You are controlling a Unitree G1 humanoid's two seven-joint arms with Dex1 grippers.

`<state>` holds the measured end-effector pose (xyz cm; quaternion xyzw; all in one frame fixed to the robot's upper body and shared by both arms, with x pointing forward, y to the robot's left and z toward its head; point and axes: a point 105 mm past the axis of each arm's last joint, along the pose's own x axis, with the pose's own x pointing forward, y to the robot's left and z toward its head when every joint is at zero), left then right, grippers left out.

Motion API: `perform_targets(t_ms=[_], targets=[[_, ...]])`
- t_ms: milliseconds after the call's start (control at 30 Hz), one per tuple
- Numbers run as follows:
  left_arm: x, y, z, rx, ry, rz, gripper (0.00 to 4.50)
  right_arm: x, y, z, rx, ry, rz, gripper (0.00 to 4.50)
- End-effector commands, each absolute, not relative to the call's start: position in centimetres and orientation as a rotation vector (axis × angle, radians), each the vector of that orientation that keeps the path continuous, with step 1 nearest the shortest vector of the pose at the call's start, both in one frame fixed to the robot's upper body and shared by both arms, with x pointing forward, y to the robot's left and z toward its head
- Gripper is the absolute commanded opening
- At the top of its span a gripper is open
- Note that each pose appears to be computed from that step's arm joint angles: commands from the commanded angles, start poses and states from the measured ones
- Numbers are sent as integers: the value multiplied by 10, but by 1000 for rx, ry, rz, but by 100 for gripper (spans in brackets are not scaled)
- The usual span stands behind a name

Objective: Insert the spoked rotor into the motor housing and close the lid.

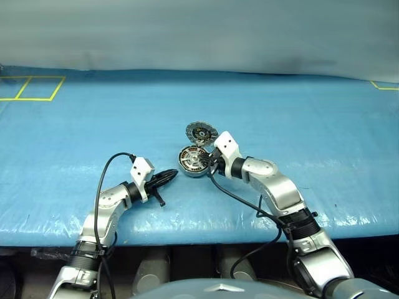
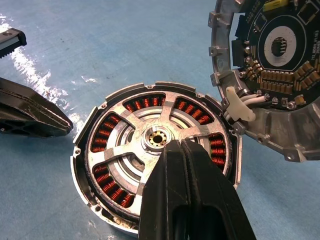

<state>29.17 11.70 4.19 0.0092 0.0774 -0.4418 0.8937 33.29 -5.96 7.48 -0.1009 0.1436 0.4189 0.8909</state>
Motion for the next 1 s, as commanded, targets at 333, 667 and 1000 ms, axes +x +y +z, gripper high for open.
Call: perform_targets(t_ms=[333,667,1000], targets=[[304,111,90,-82,14,-963,0,314,-61,139,-149,62,904,3],[313,104,95,-1,-11,-974,0,331,-105,136,-211,76,630,3],[308,111,80,5,30,-946,0,392,-134,121,-131,119,278,3]])
